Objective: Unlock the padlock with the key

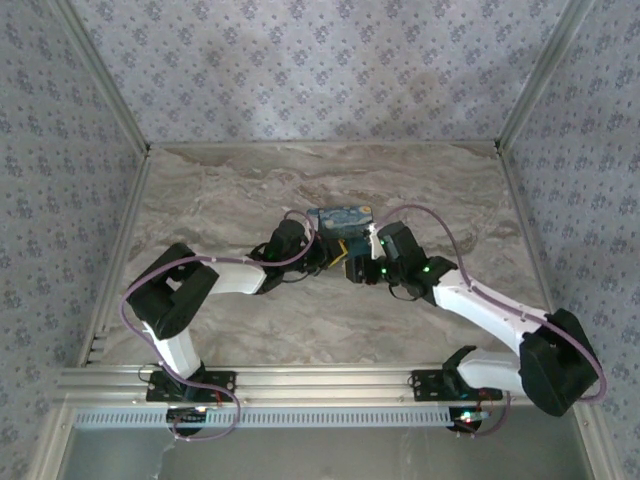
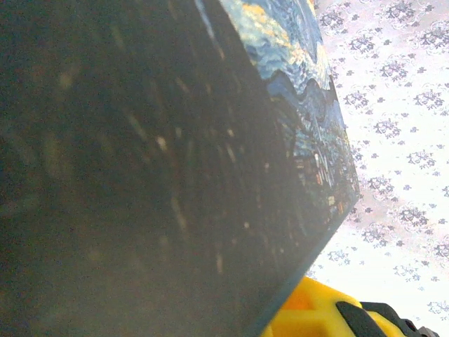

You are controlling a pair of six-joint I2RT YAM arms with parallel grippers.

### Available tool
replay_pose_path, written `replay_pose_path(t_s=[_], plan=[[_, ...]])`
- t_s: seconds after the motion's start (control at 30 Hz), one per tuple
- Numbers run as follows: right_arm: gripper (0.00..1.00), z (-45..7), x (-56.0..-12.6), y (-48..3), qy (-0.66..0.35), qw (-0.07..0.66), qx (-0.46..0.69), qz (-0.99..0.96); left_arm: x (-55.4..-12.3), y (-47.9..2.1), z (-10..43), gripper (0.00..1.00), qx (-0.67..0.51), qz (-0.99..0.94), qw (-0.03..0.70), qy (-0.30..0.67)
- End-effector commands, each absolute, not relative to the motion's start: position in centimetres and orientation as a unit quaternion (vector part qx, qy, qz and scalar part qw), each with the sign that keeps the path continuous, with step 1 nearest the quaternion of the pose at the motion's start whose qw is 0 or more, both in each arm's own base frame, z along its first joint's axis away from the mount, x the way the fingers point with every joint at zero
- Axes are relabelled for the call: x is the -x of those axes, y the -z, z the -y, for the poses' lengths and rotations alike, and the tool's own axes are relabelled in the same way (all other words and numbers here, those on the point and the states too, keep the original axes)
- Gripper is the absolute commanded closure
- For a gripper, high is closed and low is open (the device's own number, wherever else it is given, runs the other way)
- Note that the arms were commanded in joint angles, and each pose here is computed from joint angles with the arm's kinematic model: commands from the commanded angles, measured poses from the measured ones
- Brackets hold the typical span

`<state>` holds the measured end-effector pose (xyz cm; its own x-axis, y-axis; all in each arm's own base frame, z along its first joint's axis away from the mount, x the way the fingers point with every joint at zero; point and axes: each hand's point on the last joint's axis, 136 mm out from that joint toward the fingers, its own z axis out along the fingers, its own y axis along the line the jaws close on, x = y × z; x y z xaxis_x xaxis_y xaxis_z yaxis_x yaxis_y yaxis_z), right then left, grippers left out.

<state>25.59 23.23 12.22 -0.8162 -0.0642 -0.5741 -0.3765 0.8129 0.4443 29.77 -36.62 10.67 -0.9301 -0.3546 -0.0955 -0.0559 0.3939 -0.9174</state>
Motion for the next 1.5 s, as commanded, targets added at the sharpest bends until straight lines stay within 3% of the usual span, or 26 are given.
replay_pose_path(t_s=[0.0,0.87,1.13,1.17,1.27,1.33,1.47], plan=[[0.54,-23.9,-26.6,-13.1,-0.267,0.296,0.144,-0.906,-30.0,-14.5,37.5,0.99,0.096,-0.8,0.158,0.571],[0.61,-25.6,-28.9,-11.7,-0.212,0.299,0.179,-0.913,-30.0,-15.2,37.9,0.99,0.091,-0.795,0.154,0.58],[0.7,-25.5,-29.3,-11.9,-0.194,0.312,0.182,-0.912,-30.0,-15.1,37.9,0.99,0.092,-0.794,0.153,0.581],[0.73,-25.5,-29.4,-11.9,-0.192,0.312,0.184,-0.912,-29.9,-15.1,37.9,0.99,0.092,-0.795,0.153,0.58],[0.93,-25.7,-29.3,-11.9,-0.196,0.308,0.191,-0.911,-29.9,-14.9,37.8,0.99,0.093,-0.795,0.152,0.579],[0.99,-26.0,-29.1,-11.9,-0.205,0.306,0.194,-0.909,-29.9,-15.0,37.8,0.99,0.092,-0.794,0.153,0.581],[1.0,-26.1,-28.9,-11.6,-0.213,0.302,0.191,-0.91,-29.8,-14.7,37.7,0.98,0.093,-0.796,0.152,0.579]])
